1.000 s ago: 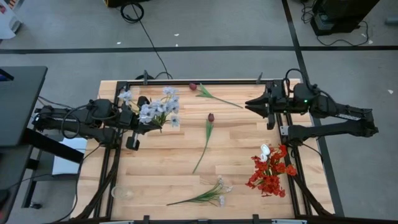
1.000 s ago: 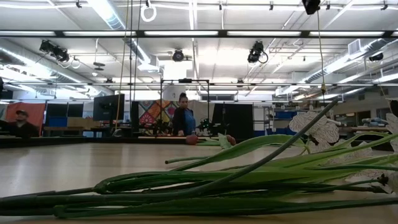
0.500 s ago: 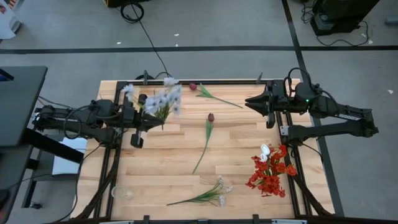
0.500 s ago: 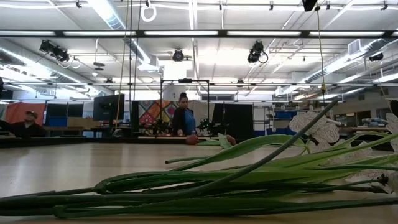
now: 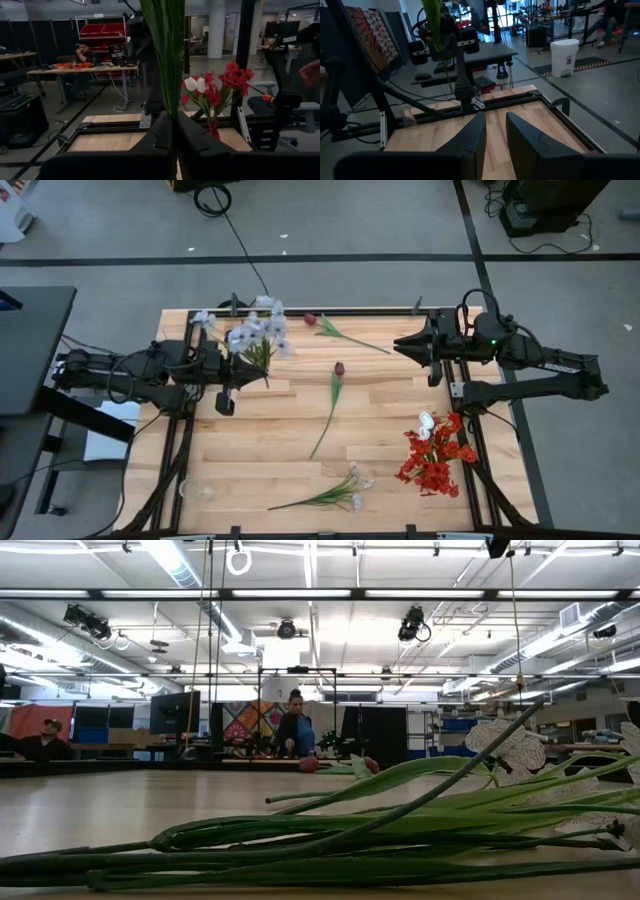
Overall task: Sort flowers into vase by color
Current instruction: Put the top left white flowers into the transparent vase
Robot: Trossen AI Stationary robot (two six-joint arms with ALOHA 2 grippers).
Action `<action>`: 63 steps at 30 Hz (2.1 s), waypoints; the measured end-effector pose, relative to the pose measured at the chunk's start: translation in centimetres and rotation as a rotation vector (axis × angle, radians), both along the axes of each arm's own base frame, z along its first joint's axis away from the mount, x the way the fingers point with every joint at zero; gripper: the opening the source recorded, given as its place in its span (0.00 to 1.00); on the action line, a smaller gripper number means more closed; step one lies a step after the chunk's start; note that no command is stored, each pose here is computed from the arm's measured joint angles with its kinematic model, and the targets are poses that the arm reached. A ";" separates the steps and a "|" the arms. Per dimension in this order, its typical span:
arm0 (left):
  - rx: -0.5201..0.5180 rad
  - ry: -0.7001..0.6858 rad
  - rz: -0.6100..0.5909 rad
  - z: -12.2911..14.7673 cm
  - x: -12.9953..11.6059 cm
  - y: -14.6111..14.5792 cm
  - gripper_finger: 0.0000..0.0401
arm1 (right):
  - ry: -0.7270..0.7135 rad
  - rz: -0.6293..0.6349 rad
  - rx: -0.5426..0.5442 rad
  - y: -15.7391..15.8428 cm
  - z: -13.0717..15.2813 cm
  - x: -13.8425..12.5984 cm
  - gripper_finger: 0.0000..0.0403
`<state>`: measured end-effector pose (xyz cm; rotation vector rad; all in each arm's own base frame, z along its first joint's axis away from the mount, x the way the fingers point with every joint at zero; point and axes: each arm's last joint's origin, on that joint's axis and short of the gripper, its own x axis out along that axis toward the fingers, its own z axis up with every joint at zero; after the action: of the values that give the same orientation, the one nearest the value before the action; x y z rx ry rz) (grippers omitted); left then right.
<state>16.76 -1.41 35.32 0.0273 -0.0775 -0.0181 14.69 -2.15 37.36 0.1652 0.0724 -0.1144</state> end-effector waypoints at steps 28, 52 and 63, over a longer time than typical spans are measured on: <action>0.140 0.104 -0.794 -3.7 -4.7 -2.2 0.02 | -0.001 0.000 0.000 0.0 0.0 0.0 0.21; -0.117 -0.075 -1.205 -10.2 -10.9 -3.5 0.02 | -0.001 0.000 0.000 0.0 0.0 0.0 0.21; -0.141 -0.026 -1.229 -12.7 -10.5 -4.8 0.02 | -0.002 0.000 0.000 0.0 0.0 0.0 0.21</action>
<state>6.24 -6.20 22.63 -0.1649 -0.1116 -1.2399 14.67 -2.14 37.39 0.1655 0.0709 -0.1141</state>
